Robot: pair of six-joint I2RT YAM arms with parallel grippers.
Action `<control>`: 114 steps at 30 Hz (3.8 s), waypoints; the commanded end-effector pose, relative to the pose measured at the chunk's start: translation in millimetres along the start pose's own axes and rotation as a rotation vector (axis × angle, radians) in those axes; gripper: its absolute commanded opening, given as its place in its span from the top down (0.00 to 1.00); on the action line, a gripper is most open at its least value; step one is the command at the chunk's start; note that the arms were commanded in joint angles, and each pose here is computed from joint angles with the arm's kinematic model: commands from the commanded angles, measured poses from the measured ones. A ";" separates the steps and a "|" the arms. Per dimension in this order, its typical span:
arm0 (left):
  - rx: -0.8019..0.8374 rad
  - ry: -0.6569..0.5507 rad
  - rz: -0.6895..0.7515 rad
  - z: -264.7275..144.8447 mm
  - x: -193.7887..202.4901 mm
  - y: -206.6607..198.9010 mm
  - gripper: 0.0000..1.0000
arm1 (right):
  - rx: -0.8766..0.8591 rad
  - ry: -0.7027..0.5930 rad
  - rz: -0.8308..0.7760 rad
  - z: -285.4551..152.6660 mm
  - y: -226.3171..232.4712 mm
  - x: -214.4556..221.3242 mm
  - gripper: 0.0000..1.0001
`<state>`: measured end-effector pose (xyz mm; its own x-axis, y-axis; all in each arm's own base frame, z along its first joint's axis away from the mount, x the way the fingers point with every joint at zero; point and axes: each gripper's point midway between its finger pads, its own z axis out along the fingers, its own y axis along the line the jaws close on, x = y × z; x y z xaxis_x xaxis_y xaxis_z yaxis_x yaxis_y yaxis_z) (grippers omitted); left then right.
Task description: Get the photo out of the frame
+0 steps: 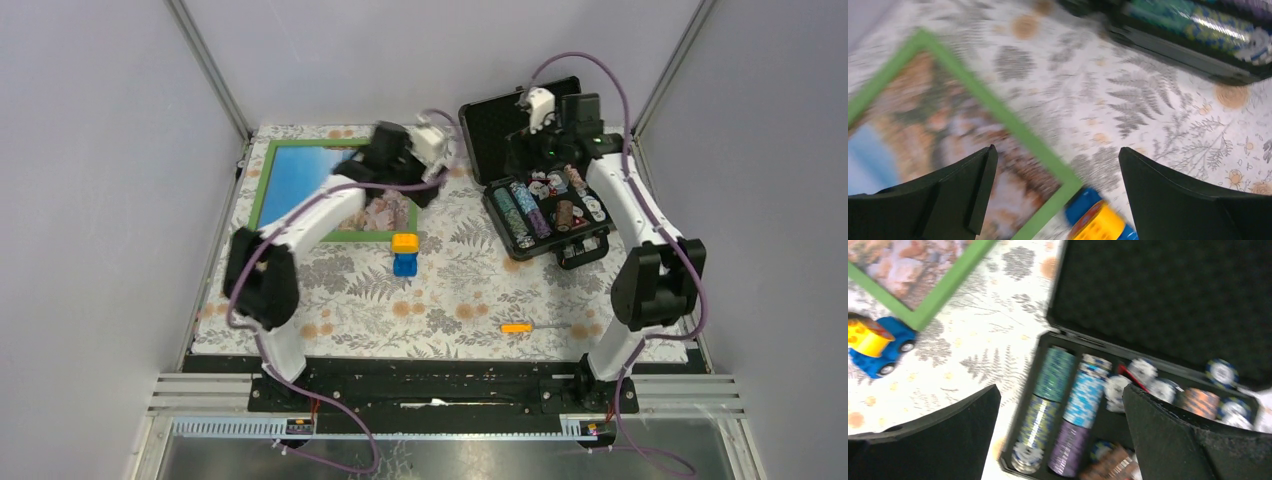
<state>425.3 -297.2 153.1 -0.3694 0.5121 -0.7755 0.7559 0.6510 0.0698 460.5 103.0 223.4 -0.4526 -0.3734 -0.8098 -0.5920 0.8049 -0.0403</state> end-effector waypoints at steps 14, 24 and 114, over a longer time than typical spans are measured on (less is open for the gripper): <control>-0.166 -0.134 -0.289 -154.7 59.7 94.9 0.01 | -0.171 0.184 -0.031 167.7 131.9 28.0 0.00; -0.122 -0.136 -0.327 -143.0 74.0 86.6 0.01 | 0.066 0.265 -0.080 214.4 82.5 62.4 0.00; -0.161 0.045 -0.176 47.7 5.2 21.0 0.01 | -0.021 0.049 0.312 -38.5 -2.9 54.1 0.00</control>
<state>455.6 -355.4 91.3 -0.4143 0.5556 -0.7209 0.7650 0.6417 0.0550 419.5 51.5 181.7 -0.6606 -0.1613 -0.7332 -0.4141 0.8929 0.1766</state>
